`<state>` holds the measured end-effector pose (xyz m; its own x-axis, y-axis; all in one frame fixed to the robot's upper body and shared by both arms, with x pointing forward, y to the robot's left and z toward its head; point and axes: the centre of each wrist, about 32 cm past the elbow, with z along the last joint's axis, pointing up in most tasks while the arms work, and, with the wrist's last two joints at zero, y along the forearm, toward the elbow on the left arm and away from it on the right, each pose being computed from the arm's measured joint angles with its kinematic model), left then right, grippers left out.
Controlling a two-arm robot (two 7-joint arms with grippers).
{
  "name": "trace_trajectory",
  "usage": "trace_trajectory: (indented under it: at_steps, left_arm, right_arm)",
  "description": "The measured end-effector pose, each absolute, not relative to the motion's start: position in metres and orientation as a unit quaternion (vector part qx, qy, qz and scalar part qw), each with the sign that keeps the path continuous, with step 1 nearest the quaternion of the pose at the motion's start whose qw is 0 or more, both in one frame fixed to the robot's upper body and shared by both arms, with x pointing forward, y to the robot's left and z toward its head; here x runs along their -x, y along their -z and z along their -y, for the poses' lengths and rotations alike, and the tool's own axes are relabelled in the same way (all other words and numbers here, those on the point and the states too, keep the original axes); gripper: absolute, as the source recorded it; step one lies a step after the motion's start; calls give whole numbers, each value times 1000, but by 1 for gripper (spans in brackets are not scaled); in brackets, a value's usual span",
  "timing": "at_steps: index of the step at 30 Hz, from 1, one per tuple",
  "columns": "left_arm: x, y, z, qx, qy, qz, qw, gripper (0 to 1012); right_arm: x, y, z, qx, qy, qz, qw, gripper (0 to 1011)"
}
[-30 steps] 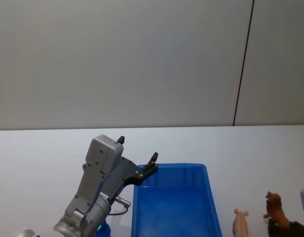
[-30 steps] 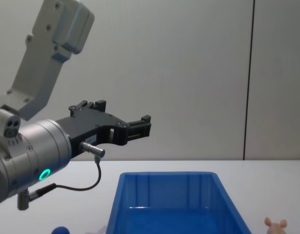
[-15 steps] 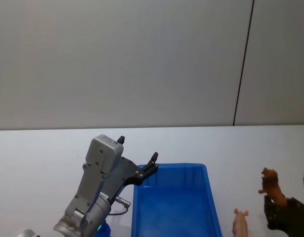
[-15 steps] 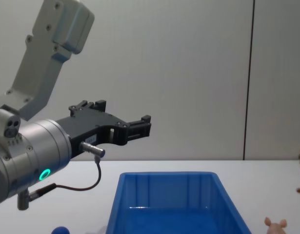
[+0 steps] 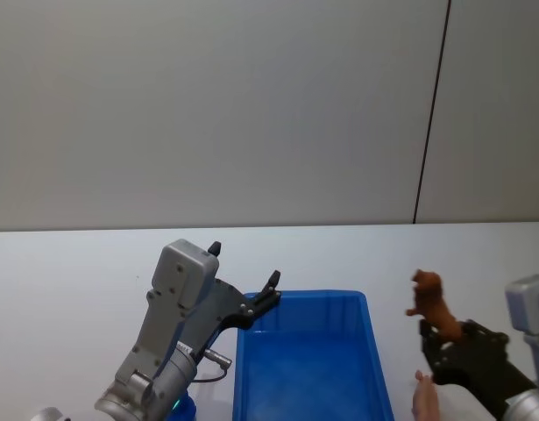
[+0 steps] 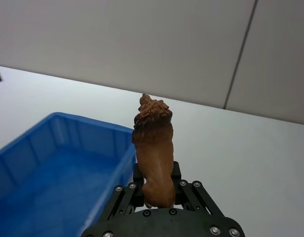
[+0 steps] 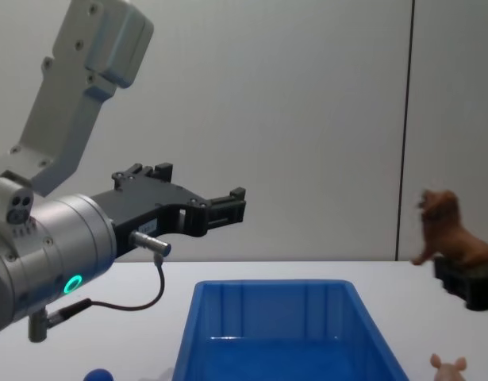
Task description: Pick up the two dolls from the table and place them into the box.
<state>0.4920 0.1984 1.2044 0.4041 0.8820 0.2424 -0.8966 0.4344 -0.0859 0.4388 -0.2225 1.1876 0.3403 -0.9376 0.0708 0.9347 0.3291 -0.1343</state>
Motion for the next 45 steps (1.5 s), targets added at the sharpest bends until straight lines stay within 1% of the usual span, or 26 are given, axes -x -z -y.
trace_trajectory:
  at_steps: [14,16,17,18,19,20,22,23,24,25,26,27,29,33,34,36,37,38,39,45]
  left_arm:
    - [-492,-1204,-198,-29,-531,126,837,1003]
    - [-492,-1204,-198,-29,-531,126,837,1003]
    - [-492,-1204,-198,-29,-531,126,837,1003]
    - [-492,-1204,-198,-29,-531,126,837,1003]
    - [-492,-1204,-198,-29,-531,126,837,1003]
    - [-492,-1204,-198,-29,-531,126,837,1003]
    - [-492,-1204,-198,-29,-531,126,837,1003]
    - [-492,-1204,-198,-29,-531,126,837,1003]
    - [-492,-1204,-198,-29,-531,126,837,1003]
    - [-492,-1204,-198,-29,-531,126,837,1003]
    - [-492,-1204,-198,-29,-531,126,837,1003]
    - [-492,-1204,-198,-29,-531,126,837,1003]
    - [-492,-1204,-198,-29,-531,126,837,1003]
    - [-492,-1204,-198,-29,-531,126,837,1003]
    - [-492,-1204,-198,-29,-531,126,837,1003]
    - [-492,-1204,-198,-29,-531,126,837,1003]
    - [-492,-1204,-198,-29,-531,126,837,1003]
    - [-492,-1204,-198,-29,-531,126,837,1003]
    - [-492,-1204,-198,-29,-531,126,837,1003]
    - [-492,-1204,-198,-29,-531,126,837,1003]
  right_arm:
    - [-460,-1191,198,62,488,-21,871,288]
    - [-464,-1190,193,62,471,-26,879,324]
    - [-466,-1190,191,62,467,-28,882,324]
    - [-467,-1190,189,62,462,-29,884,364]
    - [-470,-1189,186,62,450,-33,890,426]
    - [-472,-1189,184,63,445,-35,893,426]
    - [-477,-1187,179,64,431,-42,899,503]
    - [-479,-1186,177,64,426,-44,901,503]
    - [-481,-1186,175,65,422,-46,903,565]
    - [-483,-1185,172,66,414,-51,906,603]
    - [-483,-1185,172,66,414,-51,906,603]
    - [-486,-1184,170,67,408,-54,909,635]
    - [-489,-1182,166,68,403,-60,911,721]
    - [-492,-1179,163,70,402,-67,911,828]
    - [-493,-1179,162,71,403,-68,910,891]
    - [-493,-1177,161,71,407,-71,908,902]
    - [-493,-1177,161,71,409,-71,907,939]
    - [-493,-1177,161,71,411,-72,906,947]
    - [-493,-1176,161,71,416,-73,903,998]
    - [-487,-1176,163,71,437,-69,894,1001]
